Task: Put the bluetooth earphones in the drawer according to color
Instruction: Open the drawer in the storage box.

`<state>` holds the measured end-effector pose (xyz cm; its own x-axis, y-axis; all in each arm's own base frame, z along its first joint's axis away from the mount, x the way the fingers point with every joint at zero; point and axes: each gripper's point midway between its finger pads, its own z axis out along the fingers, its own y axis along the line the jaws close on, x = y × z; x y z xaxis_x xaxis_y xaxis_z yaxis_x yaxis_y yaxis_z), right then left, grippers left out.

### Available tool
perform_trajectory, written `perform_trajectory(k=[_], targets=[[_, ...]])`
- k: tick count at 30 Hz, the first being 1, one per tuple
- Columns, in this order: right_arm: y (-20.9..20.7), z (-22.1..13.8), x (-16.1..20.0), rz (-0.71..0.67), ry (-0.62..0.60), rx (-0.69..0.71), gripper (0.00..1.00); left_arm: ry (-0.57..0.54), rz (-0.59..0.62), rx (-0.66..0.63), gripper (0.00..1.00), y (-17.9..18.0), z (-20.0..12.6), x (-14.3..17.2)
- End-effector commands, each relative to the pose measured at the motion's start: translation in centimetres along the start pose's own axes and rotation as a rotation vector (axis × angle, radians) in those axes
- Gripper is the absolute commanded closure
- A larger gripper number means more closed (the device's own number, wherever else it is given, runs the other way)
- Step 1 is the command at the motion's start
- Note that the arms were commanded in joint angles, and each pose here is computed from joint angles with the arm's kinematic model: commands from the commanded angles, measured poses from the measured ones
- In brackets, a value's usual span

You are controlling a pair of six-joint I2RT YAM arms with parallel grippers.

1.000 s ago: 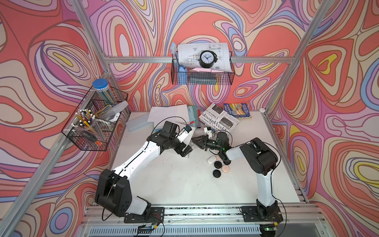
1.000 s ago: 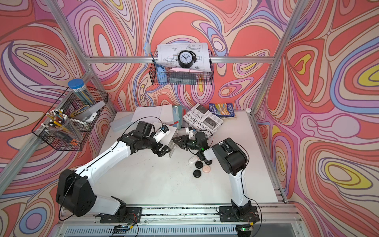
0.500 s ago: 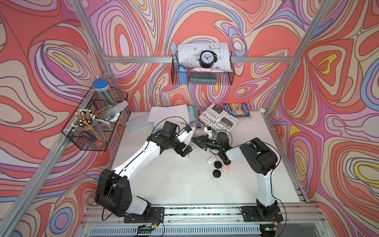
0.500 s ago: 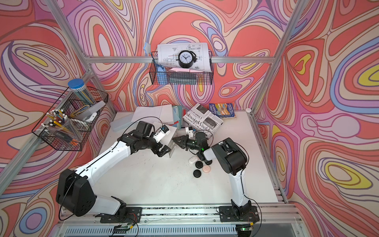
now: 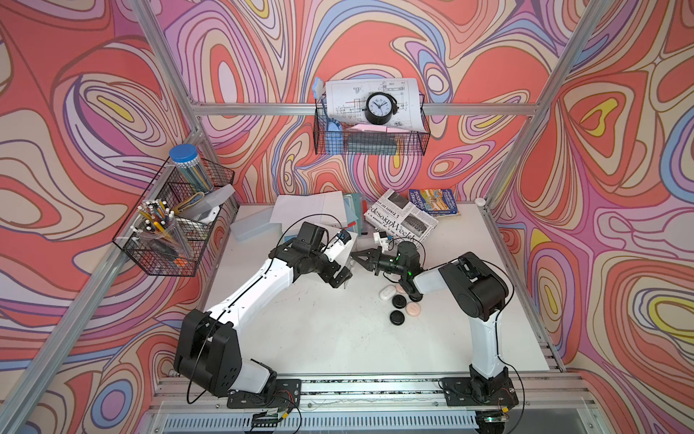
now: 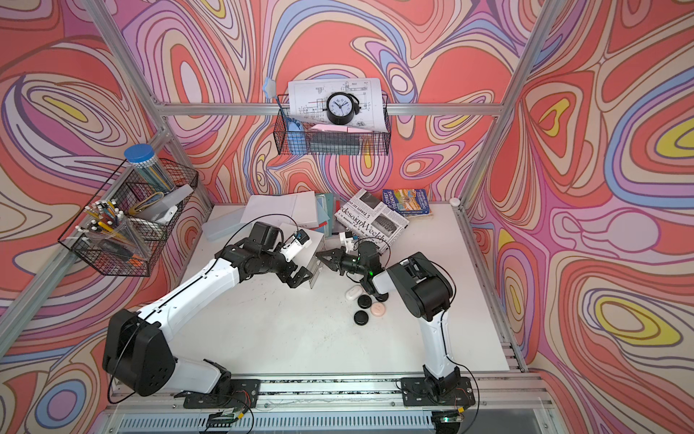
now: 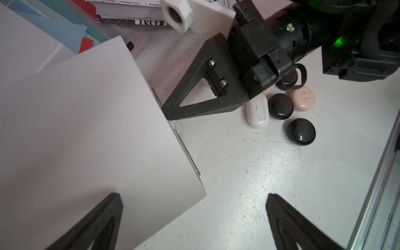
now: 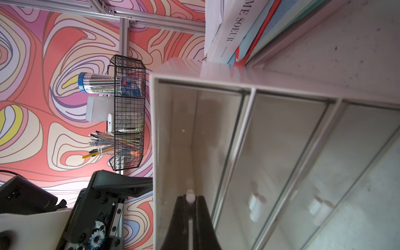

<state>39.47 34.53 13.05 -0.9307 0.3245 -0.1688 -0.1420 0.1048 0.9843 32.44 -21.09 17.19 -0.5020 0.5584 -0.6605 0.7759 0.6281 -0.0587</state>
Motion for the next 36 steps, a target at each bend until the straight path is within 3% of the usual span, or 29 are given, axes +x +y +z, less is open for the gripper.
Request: perform_trajectory(k=[1,17,36], targets=[[-1.4,-0.1,1.0,0.012,0.001,0.051,1.00,0.023,0.007,0.017,0.01,-0.3,0.1,0.1],[-1.7,1.7,4.9,0.054,0.011,0.058,1.00,-0.019,0.022,-0.008,0.01,-0.4,-1.3,-0.7],[-2.3,-0.7,5.2,0.024,-0.018,0.140,1.00,-0.033,0.029,-0.011,0.02,-0.6,-1.7,-0.7]])
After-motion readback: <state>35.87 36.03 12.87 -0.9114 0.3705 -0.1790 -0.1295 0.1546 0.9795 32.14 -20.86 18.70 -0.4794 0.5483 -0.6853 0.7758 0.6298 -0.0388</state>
